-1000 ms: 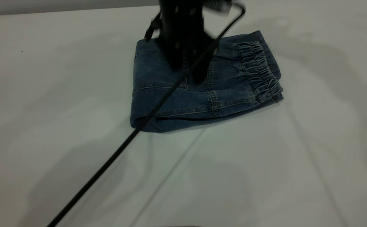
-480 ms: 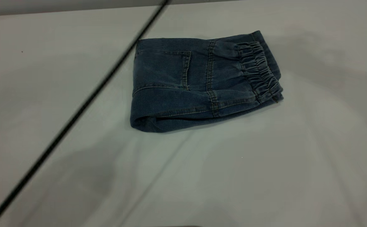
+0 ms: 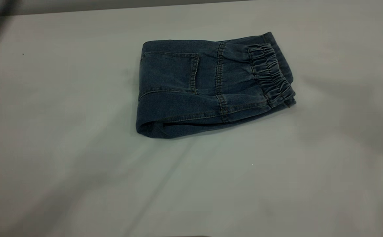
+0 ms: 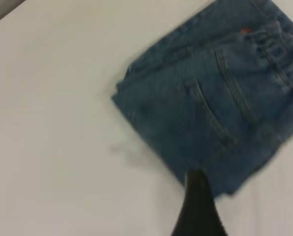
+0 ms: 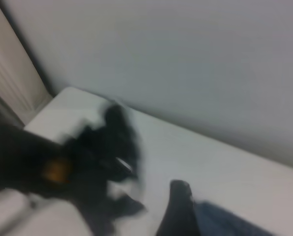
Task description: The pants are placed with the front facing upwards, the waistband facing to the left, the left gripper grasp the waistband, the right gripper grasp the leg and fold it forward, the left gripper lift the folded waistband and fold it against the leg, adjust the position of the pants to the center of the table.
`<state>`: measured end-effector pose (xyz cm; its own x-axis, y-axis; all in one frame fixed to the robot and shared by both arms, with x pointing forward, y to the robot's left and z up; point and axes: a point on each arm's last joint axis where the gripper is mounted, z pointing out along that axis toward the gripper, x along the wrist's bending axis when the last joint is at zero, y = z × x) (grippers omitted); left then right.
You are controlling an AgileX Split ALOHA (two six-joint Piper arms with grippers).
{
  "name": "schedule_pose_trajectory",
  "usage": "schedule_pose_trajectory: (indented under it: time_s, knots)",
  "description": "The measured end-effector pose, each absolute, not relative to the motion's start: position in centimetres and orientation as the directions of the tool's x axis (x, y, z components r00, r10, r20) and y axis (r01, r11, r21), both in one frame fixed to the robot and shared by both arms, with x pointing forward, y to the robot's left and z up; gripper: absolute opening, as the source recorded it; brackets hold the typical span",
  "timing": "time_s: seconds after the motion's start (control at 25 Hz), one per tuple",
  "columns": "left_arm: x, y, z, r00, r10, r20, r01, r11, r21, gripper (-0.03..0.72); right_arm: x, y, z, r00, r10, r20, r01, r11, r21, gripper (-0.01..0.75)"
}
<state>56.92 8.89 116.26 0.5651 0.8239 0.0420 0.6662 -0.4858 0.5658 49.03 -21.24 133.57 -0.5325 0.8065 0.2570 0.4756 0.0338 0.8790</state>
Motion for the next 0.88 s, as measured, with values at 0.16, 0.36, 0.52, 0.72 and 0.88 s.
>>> schedule_pose_trajectory:
  time_s: [0.16, 0.36, 0.52, 0.72, 0.88]
  knots:
    - [50.6, 13.0, 120.5, 0.555, 0.831, 0.036, 0.628, -0.447, 0.637, 0.465, 42.6, -22.6, 133.7, -0.522, 0.821, 0.23, 0.458, 0.042, 0.888, 0.497]
    - [42.2, 18.4, 123.7, 0.55, 0.835, 0.035, 0.552, -0.394, 0.735, 0.465, 35.4, -24.4, 132.0, -0.488, 0.854, 0.18, 0.436, 0.06, 0.898, 0.497]
    - [35.4, 22.9, 124.1, 0.545, 0.838, 0.034, 0.476, -0.343, 0.81, 0.465, 30.8, -25.5, 129.6, -0.466, 0.871, 0.154, 0.429, 0.07, 0.901, 0.497]
    - [27.4, 28.2, 122.5, 0.536, 0.843, 0.042, 0.35, -0.267, 0.898, 0.465, 26.4, -26.4, 125.9, -0.455, 0.879, 0.141, 0.425, 0.075, 0.902, 0.497]
    - [23.7, 30.7, 119.8, 0.521, 0.852, 0.052, 0.286, -0.232, 0.929, 0.465, 24.2, -26.8, 123.0, -0.454, 0.879, 0.143, 0.432, 0.076, 0.899, 0.497]
